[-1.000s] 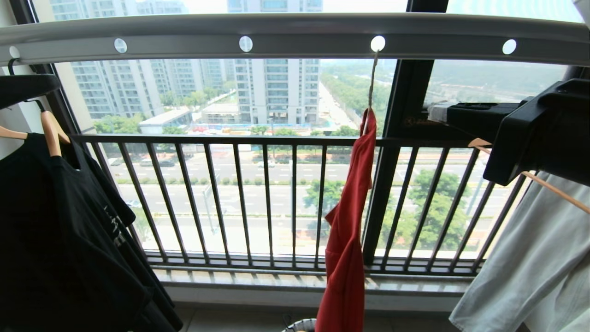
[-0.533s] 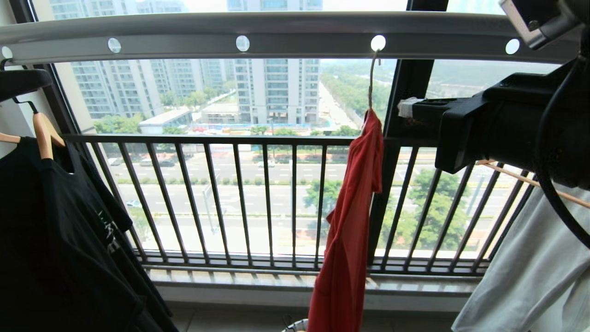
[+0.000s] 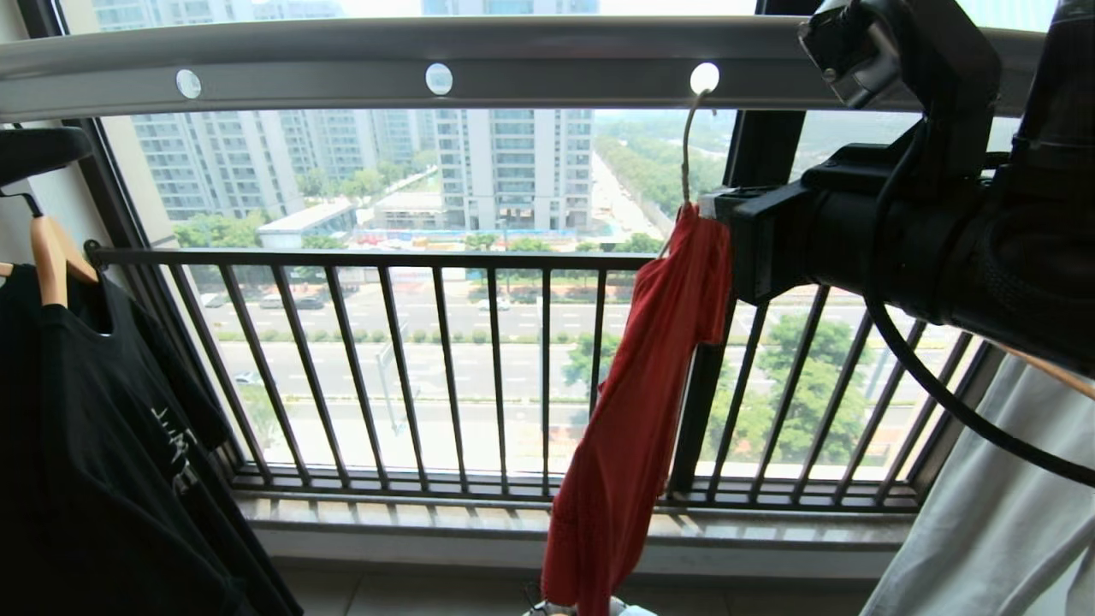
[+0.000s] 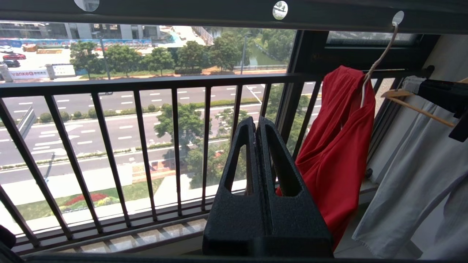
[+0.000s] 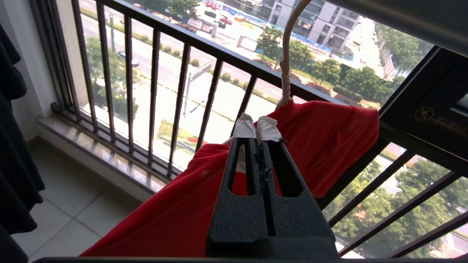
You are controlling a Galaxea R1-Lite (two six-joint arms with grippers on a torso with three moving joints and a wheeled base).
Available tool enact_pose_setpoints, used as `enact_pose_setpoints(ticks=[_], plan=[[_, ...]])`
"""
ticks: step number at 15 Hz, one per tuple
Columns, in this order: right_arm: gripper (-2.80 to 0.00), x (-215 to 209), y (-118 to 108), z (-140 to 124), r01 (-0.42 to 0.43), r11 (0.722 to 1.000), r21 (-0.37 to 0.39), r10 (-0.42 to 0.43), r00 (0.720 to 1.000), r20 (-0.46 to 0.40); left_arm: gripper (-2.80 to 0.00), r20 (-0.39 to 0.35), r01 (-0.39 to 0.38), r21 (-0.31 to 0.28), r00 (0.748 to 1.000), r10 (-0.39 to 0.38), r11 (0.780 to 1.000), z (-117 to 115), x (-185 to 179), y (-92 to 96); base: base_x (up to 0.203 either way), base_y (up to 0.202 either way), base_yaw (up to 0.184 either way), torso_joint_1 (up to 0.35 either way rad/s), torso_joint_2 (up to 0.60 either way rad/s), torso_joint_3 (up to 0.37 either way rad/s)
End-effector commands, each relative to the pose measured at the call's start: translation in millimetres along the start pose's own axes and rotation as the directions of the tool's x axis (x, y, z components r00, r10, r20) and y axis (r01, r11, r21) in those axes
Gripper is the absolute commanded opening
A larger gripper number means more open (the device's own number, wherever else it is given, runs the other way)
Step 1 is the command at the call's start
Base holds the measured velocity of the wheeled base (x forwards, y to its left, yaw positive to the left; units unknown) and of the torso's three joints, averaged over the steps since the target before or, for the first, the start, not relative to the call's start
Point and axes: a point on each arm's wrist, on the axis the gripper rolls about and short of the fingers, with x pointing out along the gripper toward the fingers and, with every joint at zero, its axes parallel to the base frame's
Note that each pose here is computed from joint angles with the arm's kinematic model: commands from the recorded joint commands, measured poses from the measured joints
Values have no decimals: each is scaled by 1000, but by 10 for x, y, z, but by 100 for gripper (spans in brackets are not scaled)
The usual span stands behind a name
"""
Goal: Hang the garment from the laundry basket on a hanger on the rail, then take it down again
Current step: Take the clothes off the clothes rack
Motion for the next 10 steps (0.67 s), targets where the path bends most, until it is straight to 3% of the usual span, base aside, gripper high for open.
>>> enact_pose_setpoints(ticks=[1,2,3,10], plan=[[-280,137,52,-10,39,999,-5,-39,999,-16,-280,0,0,-1,1000,0,1000,0,-2,0,0,0,0,0,0,0],[-280,158,60,-15,46,999,-7,-46,999,-20,-280,0,0,-1,1000,0,1000,0,-2,0,0,0,0,0,0,0],[0,171,66,-23,50,999,-8,-50,998,-23,-280,2,0,-1,1000,0,1000,2,-7,0,0,0,0,0,0,0],[0,336,234,-40,157,987,-38,-159,986,-58,-280,8,1,-1,1000,-1,1000,9,-28,-2,0,0,0,0,0,0]])
